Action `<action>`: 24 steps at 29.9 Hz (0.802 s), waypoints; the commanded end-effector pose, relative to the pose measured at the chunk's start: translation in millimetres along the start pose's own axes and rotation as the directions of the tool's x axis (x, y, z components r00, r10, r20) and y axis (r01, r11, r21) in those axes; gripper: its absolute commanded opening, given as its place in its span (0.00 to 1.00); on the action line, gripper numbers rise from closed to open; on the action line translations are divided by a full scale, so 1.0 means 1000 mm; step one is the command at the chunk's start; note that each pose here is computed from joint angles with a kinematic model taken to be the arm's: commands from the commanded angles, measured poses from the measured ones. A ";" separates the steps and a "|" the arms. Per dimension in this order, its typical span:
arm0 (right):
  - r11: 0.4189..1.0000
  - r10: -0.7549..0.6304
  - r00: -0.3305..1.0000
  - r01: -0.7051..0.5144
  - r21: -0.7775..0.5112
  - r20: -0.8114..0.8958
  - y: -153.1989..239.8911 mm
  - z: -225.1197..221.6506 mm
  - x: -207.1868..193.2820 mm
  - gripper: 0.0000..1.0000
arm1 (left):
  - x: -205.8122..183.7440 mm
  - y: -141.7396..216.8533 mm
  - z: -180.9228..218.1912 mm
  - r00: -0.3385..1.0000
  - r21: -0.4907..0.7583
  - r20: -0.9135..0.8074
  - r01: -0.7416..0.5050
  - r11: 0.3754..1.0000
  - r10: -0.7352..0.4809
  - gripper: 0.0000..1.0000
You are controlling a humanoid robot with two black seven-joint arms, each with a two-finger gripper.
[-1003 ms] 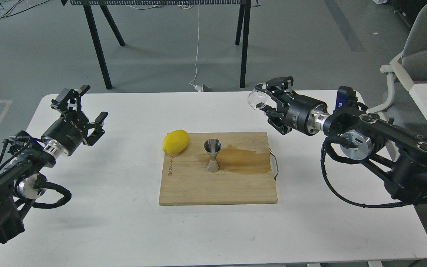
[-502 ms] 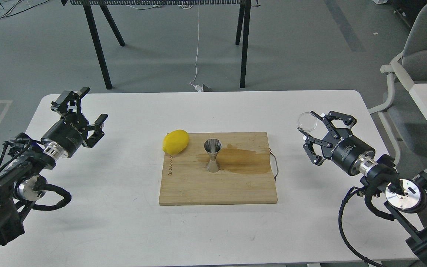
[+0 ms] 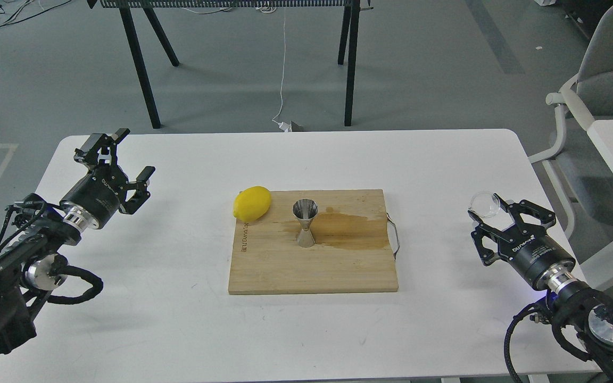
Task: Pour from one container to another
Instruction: 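Lower the glass with the right gripper onto the table beside the board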
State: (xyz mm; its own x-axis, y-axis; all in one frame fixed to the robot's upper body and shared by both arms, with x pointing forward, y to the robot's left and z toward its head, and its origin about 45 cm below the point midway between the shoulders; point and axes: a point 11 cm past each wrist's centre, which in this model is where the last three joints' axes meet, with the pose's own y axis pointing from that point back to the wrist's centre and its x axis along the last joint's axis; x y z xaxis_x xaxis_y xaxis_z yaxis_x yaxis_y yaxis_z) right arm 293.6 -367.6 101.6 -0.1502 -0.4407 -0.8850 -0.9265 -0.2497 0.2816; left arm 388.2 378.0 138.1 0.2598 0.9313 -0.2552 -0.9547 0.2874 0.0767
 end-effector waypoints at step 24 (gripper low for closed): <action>0.993 0.079 0.957 -0.100 0.063 0.278 0.000 0.026 0.039 0.41 | -0.002 -0.001 -0.002 1.000 0.000 -0.006 0.003 1.000 -0.003 0.99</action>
State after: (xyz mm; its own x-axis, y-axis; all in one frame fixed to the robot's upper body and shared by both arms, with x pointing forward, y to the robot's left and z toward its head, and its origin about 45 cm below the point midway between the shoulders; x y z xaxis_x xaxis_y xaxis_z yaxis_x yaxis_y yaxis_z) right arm 281.1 -361.0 60.9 -0.3008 -0.2039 -0.9316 -0.9301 -0.1533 0.3338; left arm 388.4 375.5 137.0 0.2613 0.9294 -0.2608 -0.9542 0.2895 0.0758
